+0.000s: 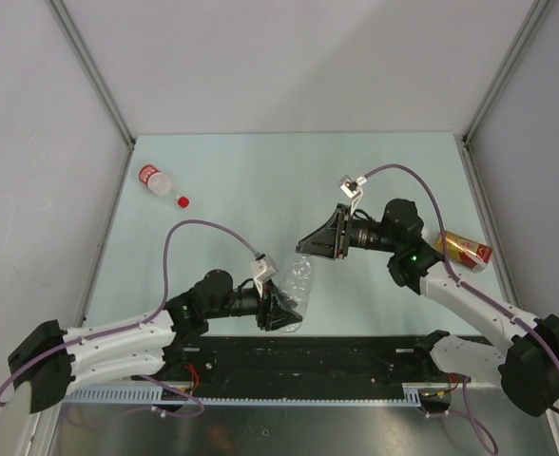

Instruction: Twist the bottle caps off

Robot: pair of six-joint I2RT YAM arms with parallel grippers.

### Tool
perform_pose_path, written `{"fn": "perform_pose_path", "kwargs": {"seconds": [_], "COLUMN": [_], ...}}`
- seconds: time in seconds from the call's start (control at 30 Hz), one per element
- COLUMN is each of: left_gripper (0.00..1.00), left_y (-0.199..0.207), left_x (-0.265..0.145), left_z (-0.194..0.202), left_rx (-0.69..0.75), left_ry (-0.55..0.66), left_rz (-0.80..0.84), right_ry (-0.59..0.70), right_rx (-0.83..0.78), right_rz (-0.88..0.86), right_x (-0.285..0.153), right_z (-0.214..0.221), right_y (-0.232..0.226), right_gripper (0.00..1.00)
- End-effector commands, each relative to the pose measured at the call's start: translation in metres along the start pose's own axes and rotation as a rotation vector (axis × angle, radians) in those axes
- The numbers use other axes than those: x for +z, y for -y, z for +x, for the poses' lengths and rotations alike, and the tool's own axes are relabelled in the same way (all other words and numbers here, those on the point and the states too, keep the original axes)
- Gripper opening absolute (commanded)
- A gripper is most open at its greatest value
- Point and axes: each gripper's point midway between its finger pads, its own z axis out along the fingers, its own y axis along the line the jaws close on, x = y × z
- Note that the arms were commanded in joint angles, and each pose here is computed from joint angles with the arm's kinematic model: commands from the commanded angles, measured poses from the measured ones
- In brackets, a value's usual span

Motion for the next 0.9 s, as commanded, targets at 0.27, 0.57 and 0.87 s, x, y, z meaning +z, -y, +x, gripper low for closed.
{"fn": "perform_pose_path", "kwargs": {"seconds": [0.27, 0.57, 0.87], "left_gripper": [0.94, 0.99, 0.99], "left_y": [-0.003, -0.028, -0.025], "left_x": [-0.008, -0.039, -0.055], "left_z": [-0.044, -0.061, -0.067], "left_rx": [0.046, 0.019, 0.010], "left_ry": [0.151, 0.233, 0.262], "left_rz": [-0.088, -0.302, -0.325], "right_ry": [-0.022, -0.046, 0.081], "right_rx": [-0.071, -0.162, -0.399], "right_rz": [0.001, 0.185, 0.479], "right_x": [0.000, -0.012, -0.045], "right_z": [-0.008, -0.010, -0.051], "right_y": [-0.017, 0.009, 0.028], "right_gripper": [0.00, 0.00, 0.00]}}
